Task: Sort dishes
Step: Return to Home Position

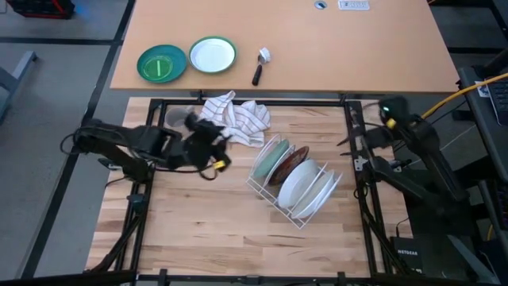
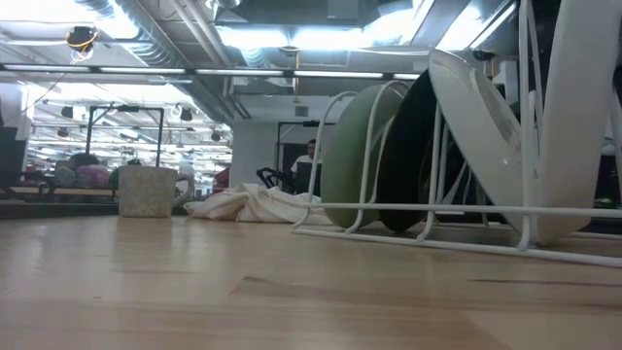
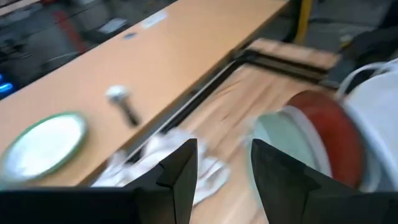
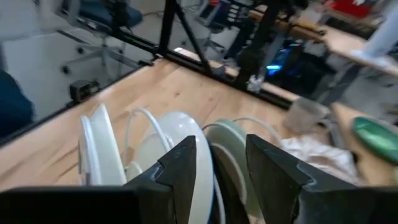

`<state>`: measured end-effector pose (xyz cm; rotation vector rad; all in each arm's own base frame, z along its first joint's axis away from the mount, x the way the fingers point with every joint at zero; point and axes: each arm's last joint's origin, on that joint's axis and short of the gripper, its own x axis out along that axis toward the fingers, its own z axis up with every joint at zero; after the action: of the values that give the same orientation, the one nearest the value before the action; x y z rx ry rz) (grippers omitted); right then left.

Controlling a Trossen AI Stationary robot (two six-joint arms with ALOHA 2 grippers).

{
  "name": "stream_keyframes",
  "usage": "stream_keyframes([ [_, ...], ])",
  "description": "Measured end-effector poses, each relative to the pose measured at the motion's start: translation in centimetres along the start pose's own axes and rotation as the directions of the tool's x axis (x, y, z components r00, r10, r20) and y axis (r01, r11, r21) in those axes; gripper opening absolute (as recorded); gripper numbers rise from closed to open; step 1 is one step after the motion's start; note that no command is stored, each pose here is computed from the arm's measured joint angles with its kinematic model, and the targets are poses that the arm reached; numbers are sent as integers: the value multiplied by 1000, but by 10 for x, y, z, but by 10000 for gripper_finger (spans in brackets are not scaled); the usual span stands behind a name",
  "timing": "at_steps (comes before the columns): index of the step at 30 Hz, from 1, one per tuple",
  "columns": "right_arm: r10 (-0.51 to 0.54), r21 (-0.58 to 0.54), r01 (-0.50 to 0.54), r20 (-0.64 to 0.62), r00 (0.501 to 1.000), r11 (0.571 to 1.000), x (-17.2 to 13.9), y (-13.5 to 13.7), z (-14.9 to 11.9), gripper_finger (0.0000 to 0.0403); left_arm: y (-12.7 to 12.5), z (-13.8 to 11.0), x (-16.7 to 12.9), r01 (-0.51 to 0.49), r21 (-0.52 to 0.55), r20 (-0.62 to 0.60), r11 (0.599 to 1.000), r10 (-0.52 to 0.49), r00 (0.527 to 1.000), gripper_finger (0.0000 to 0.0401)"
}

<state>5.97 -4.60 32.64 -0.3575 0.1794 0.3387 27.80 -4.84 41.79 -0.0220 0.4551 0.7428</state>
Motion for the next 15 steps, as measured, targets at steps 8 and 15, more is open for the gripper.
stream_keyframes([
  [8, -151, -159, 154, 30, 988, 975, -24, 61, 45, 145, 20, -57, -37, -171, 13, -40, 985, 171, 984, 141],
  [15, -437, -219, 449, 103, 894, 866, -41, 118, 58, 145, 36, -135, -50, -141, -44, 43, 989, 143, 989, 141],
])
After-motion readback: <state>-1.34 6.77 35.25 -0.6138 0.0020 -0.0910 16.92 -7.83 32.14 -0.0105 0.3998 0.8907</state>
